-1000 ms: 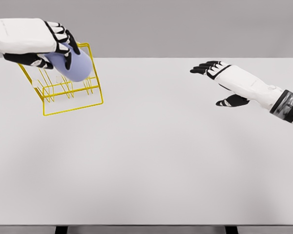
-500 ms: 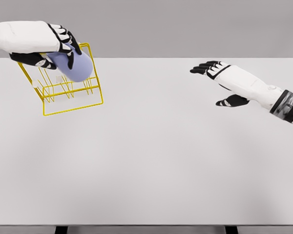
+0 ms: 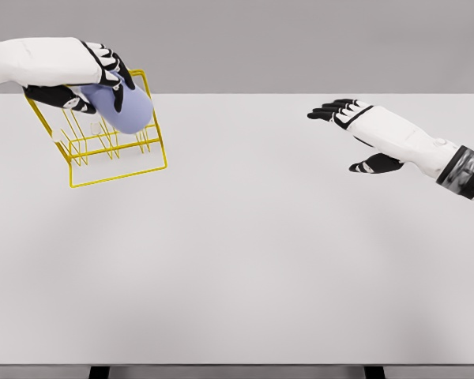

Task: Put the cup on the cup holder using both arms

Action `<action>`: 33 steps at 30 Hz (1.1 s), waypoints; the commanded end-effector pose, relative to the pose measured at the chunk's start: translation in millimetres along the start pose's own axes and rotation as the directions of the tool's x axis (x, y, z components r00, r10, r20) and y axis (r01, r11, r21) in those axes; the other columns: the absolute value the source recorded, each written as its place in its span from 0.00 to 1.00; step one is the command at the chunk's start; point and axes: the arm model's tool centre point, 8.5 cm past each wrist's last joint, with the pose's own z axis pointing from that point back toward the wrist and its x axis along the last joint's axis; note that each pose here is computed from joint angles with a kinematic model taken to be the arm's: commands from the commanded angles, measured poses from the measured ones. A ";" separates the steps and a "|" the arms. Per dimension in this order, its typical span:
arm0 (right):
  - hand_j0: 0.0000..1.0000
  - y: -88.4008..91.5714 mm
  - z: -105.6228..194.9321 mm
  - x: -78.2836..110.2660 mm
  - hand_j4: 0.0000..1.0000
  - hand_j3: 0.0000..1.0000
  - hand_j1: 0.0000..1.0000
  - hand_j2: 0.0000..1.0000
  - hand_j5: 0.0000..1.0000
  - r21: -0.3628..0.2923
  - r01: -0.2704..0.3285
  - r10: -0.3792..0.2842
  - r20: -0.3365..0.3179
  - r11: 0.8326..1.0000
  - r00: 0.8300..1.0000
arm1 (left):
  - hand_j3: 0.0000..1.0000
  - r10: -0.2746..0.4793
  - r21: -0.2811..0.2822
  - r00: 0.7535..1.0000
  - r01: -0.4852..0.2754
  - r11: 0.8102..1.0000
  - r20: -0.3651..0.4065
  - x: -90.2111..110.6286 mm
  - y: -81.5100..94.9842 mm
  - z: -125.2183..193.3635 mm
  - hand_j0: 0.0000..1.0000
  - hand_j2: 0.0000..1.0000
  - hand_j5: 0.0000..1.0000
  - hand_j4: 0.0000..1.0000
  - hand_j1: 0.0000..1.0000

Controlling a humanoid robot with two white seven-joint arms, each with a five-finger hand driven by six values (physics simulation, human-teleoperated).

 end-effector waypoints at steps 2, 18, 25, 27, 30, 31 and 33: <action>1.00 -0.8 0.3 0.0 1.00 1.00 1.00 1.00 1.00 -0.004 0.005 -0.005 0.000 1.000 1.000 | 0.49 0.006 0.002 1.000 -0.006 1.000 -0.001 -1.0 -0.6 -2.6 0.49 0.49 0.49 0.49 0.49; 1.00 -0.4 -0.4 -0.2 1.00 1.00 1.00 1.00 1.00 -0.005 0.008 -0.008 0.002 1.000 1.000 | 0.98 0.012 -0.004 1.000 -0.012 1.000 0.007 -2.5 -7.2 -12.2 0.98 0.98 0.98 0.98 0.98; 1.00 -1.0 0.3 -0.7 1.00 1.00 1.00 1.00 1.00 -0.005 0.007 -0.007 0.000 1.000 1.000 | 1.00 0.013 0.118 0.980 -0.037 0.992 0.198 40.7 21.0 22.8 1.00 1.00 1.00 1.00 1.00; 1.00 -0.9 0.3 -0.7 1.00 1.00 1.00 1.00 1.00 -0.004 0.006 -0.006 -0.001 1.000 1.000 | 1.00 0.077 0.156 0.967 -0.117 0.981 0.244 48.7 26.0 45.3 1.00 1.00 1.00 1.00 1.00; 1.00 -0.9 0.3 -0.7 1.00 1.00 1.00 1.00 1.00 -0.004 0.006 -0.006 -0.001 1.000 1.000 | 1.00 0.260 0.167 0.872 -0.355 0.920 0.415 68.1 11.6 46.9 1.00 1.00 1.00 1.00 1.00; 1.00 -0.9 0.3 -0.7 1.00 1.00 1.00 1.00 1.00 -0.004 0.006 -0.006 -0.001 1.000 1.000 | 1.00 0.294 0.160 0.845 -0.399 0.903 0.446 71.5 7.3 44.8 1.00 1.00 1.00 1.00 1.00; 1.00 -0.9 1.2 -0.9 1.00 1.00 1.00 1.00 1.00 -0.002 0.004 -0.004 -0.002 1.000 1.000 | 1.00 0.448 0.112 0.706 -0.593 0.797 0.549 79.5 -18.1 35.9 1.00 1.00 1.00 1.00 1.00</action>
